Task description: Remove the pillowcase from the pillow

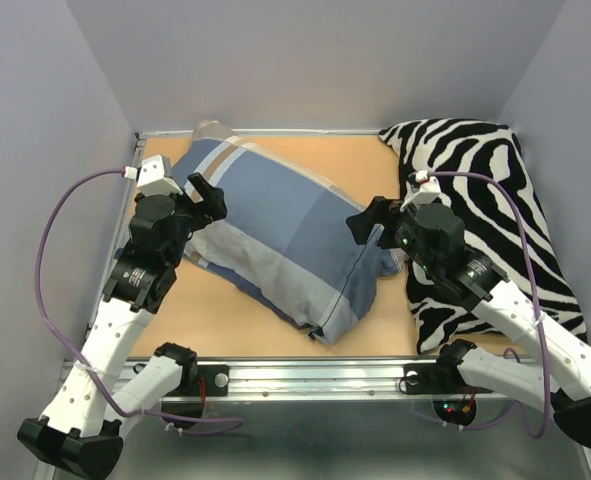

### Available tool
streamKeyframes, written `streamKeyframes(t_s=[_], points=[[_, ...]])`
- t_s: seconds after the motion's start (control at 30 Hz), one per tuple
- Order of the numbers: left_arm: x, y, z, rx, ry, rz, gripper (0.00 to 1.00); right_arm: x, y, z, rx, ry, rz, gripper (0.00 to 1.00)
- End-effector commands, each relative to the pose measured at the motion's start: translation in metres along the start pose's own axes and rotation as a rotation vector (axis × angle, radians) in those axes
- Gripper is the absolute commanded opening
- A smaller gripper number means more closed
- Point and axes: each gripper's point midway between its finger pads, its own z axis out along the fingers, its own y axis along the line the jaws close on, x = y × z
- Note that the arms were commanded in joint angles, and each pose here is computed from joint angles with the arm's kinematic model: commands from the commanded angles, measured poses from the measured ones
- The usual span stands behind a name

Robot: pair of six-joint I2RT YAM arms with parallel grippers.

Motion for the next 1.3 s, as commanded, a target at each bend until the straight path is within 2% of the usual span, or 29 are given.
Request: streamKeyframes(t_s=[0.0, 0.13, 0.17, 0.27, 0.47, 0.63, 0.77, 0.87, 1.17, 1.27], points=[[-0.031, 0.002, -0.010, -0.047, -0.089, -0.051, 0.99, 0.003, -0.013, 0.000, 0.060, 0.007, -0.032, 1.00], [-0.022, 0.024, -0.011, -0.165, -0.085, -0.106, 0.99, 0.013, -0.015, -0.004, 0.050, 0.043, -0.030, 1.00], [-0.014, 0.030, -0.010, -0.200, -0.080, -0.177, 0.99, 0.024, -0.015, -0.001, 0.043, 0.080, -0.031, 1.00], [0.008, 0.043, -0.009, -0.257, -0.049, -0.245, 0.99, 0.063, -0.021, 0.004, 0.043, 0.202, -0.016, 1.00], [0.057, 0.068, -0.006, -0.320, -0.020, -0.351, 0.99, 0.102, -0.023, -0.001, 0.037, 0.264, 0.014, 1.00], [0.072, 0.054, 0.007, -0.197, -0.049, -0.439, 0.99, 0.120, -0.027, -0.014, 0.018, 0.284, 0.040, 1.00], [0.085, 0.057, 0.010, -0.166, -0.071, -0.469, 0.99, 0.136, -0.023, -0.017, -0.012, 0.338, 0.056, 1.00], [0.098, 0.061, 0.016, -0.158, -0.066, -0.465, 0.99, 0.145, -0.014, -0.020, -0.043, 0.352, 0.055, 1.00], [0.095, 0.026, 0.033, 0.093, -0.137, -0.456, 0.99, 0.172, 0.001, -0.035, -0.068, 0.376, 0.049, 1.00], [0.101, 0.023, 0.039, 0.114, -0.136, -0.437, 0.99, 0.178, 0.006, -0.040, -0.073, 0.370, 0.055, 1.00]])
